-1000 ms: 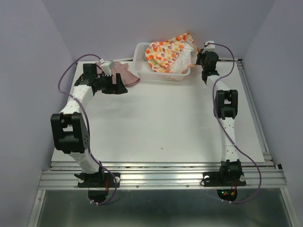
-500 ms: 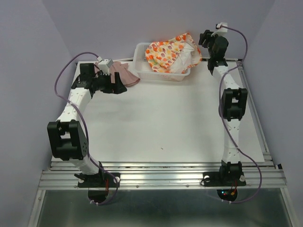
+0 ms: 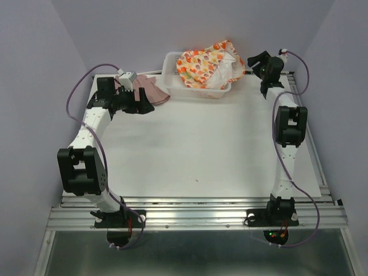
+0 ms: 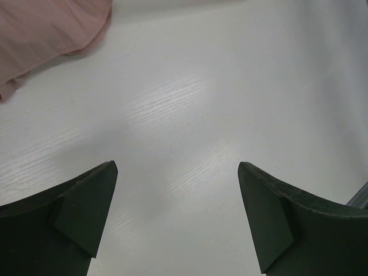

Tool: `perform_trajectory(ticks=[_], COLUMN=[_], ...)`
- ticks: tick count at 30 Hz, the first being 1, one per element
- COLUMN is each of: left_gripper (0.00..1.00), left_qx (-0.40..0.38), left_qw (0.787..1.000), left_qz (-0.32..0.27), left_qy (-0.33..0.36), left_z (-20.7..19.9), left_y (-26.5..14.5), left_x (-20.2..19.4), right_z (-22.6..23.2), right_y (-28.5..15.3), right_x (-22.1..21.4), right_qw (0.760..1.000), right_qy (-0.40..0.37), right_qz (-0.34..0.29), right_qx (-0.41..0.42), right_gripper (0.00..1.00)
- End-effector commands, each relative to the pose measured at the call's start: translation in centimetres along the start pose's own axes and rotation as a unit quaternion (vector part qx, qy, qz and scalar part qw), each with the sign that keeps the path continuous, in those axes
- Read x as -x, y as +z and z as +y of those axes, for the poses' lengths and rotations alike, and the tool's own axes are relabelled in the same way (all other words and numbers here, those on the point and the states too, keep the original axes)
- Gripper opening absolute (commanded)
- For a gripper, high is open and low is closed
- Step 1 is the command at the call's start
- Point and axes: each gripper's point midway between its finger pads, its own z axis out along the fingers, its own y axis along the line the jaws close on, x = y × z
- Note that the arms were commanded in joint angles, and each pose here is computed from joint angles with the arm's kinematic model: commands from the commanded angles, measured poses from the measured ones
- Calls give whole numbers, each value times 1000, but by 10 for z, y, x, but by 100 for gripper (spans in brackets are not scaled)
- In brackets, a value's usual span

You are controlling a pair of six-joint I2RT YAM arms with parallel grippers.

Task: Fold and stack the skirts
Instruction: Grab the skirt from the pile

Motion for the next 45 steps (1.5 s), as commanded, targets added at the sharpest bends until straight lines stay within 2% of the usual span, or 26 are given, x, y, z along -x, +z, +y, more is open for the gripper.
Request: perform_trajectory(ticks=[1, 9, 12, 18, 21, 24, 25, 26, 27, 28, 29, 39, 45], left_gripper=[98, 98, 99, 99, 99, 99, 98, 98, 99, 98, 99, 98, 98], left_qx=[-14, -6, -4, -5, -4, -5, -6, -5, -5, -4, -5, -8, -10], left_qw=[1000, 1000, 1000, 1000, 1000, 1000, 1000, 1000, 1000, 1000, 1000, 1000, 999], left_qz=[-9, -1, -1, 6, 5, 8, 8, 9, 9, 7, 7, -16, -27], left_qy=[1, -7, -5, -13, -14, -16, -16, -14, -13, -12, -10, 10, 16], left_z=[-4, 4, 5, 8, 9, 10, 9, 9, 9, 9, 7, -9, -15], left_y=[3, 9, 10, 15, 15, 16, 16, 15, 15, 14, 12, -7, -14], left_x=[8, 1, 2, -2, 0, -1, -1, -2, -2, -1, -2, -3, -4], right_z=[5, -21, -18, -28, -27, -12, -10, -2, 1, 12, 16, 96, 173], right_y=[2, 7, 6, 9, 10, 14, 15, 16, 18, 19, 20, 6, -26], right_x=[-4, -44, -55, -68, -77, -80, -76, -78, -72, -67, -60, 52, 87], right_qw=[995, 989, 986, 987, 987, 989, 991, 992, 992, 993, 994, 990, 972], right_qy=[92, 130, 140, 132, 130, 99, 85, 72, 62, 47, 40, -30, -62], right_qz=[17, 63, 79, 86, 92, 91, 87, 87, 80, 72, 64, -56, -98], right_qx=[17, 11, 32, 30, 32, 53, 59, 65, 69, 76, 80, 125, 206], right_gripper=[70, 68, 67, 65, 59, 47, 41, 28, 21, 8, 2, 1, 1])
